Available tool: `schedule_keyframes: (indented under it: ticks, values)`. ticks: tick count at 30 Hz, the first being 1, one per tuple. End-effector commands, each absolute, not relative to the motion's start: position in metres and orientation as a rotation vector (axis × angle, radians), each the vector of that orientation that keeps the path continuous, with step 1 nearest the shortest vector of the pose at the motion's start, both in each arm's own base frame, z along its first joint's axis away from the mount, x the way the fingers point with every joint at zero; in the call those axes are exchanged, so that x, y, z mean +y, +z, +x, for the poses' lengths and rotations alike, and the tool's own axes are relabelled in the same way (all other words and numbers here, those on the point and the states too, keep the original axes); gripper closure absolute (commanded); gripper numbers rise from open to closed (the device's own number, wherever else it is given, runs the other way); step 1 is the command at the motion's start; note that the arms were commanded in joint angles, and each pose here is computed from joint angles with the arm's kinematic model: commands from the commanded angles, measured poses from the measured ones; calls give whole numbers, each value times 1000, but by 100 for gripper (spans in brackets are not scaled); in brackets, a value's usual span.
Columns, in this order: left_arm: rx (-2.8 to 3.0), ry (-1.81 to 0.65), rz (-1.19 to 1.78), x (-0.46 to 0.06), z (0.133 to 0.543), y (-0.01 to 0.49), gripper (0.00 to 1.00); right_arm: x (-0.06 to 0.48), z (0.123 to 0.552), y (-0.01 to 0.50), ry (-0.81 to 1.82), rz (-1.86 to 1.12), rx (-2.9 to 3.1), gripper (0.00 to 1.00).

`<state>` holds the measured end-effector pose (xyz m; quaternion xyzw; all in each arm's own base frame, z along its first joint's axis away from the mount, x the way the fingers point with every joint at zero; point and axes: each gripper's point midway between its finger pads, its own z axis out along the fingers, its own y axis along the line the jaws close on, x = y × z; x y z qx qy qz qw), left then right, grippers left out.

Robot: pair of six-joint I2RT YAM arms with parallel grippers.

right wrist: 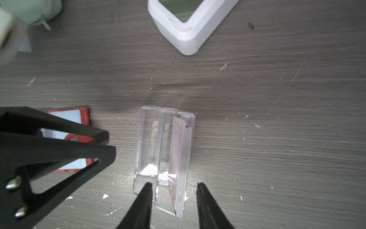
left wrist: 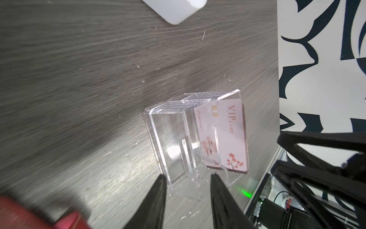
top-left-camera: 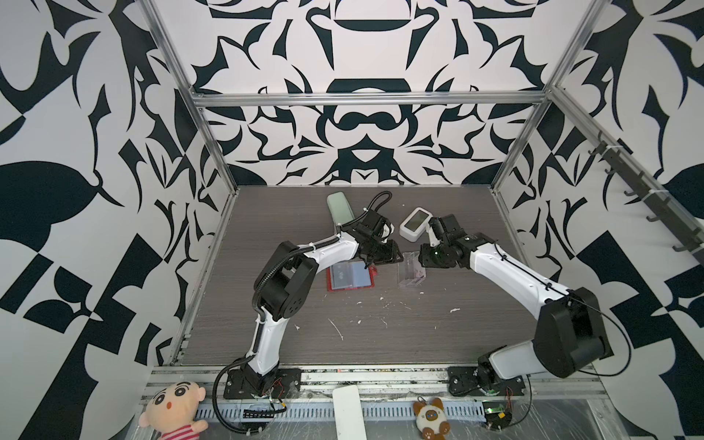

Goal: Insert credit cards into a card holder
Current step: Pick up the credit card from the storage box.

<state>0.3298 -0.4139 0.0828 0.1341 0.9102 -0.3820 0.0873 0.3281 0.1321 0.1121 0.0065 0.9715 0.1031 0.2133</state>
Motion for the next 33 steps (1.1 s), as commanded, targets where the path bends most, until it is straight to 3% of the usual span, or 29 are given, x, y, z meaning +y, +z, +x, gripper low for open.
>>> schedule_keyframes:
  ticks: [1, 15, 33]
  values:
    - [2759, -1192, 419, -422, 322, 74, 59, 131, 331, 110, 292, 9, 2694, 57]
    - [2820, -1236, 399, -432, 323, 48, 57, 128, 339, 86, 270, 24, 2750, 56]
    - [2934, -1119, 284, -417, 318, 18, 61, 127, 345, 67, 243, 24, 2806, 56]
